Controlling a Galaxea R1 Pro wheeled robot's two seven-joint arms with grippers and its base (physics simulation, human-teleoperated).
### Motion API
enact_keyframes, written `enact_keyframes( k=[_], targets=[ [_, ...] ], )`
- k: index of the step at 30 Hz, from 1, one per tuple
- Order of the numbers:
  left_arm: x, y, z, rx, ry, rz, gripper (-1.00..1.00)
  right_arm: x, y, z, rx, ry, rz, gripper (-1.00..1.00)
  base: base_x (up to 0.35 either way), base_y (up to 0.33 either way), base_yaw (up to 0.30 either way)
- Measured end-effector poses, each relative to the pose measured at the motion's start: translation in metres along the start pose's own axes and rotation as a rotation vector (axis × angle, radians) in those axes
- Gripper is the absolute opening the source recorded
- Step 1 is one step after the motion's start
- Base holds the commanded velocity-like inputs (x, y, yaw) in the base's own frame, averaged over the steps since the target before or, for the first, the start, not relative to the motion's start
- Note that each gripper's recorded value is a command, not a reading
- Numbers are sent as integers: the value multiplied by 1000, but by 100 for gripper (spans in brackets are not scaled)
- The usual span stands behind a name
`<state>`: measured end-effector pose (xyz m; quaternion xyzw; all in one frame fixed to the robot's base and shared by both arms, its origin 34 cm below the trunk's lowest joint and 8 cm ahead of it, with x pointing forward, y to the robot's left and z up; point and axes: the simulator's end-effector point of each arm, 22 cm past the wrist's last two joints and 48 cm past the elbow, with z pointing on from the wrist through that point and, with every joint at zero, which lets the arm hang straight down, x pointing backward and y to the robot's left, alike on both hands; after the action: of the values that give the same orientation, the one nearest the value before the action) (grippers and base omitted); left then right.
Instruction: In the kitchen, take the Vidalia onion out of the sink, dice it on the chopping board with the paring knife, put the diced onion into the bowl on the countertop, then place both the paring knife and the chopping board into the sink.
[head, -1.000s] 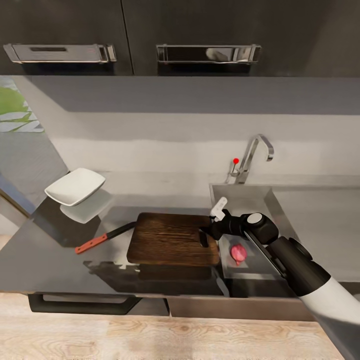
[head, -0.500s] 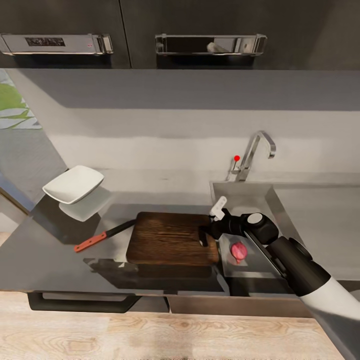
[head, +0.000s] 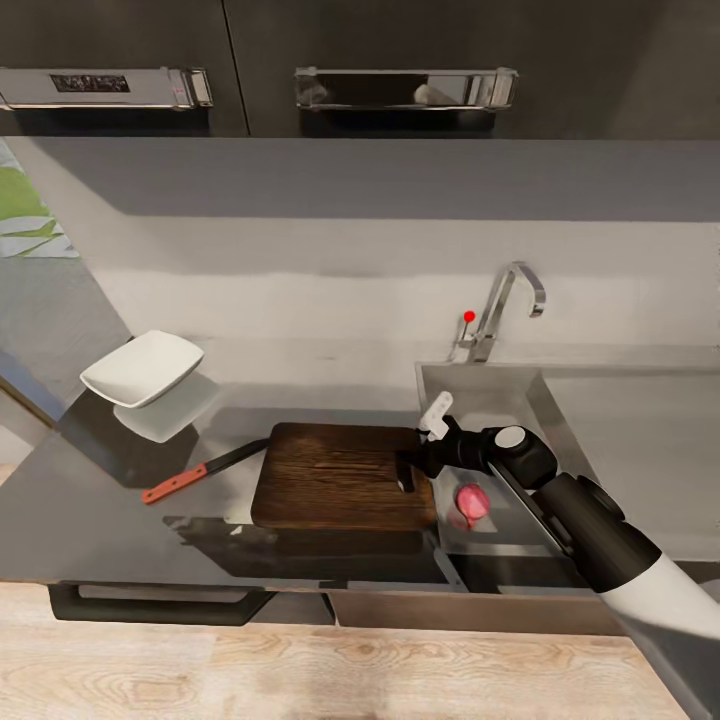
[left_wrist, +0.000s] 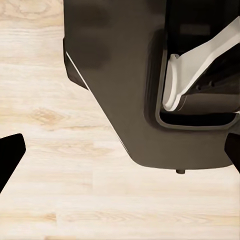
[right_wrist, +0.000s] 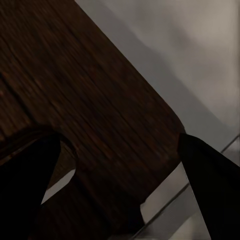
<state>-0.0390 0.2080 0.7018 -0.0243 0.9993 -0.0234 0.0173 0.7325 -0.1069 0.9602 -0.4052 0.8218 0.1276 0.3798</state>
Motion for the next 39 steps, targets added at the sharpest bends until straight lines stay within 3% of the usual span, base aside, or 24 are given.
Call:
enact_keyframes(
  k=[34, 39],
  targets=[
    [18, 1, -9, -3, 56, 0, 100, 25, 5, 20, -29, 36, 28, -100, 0, 0, 0],
    [21, 1, -11, -3, 64, 0, 100, 28, 16, 22, -76, 41, 35, -100, 0, 0, 0]
  ],
)
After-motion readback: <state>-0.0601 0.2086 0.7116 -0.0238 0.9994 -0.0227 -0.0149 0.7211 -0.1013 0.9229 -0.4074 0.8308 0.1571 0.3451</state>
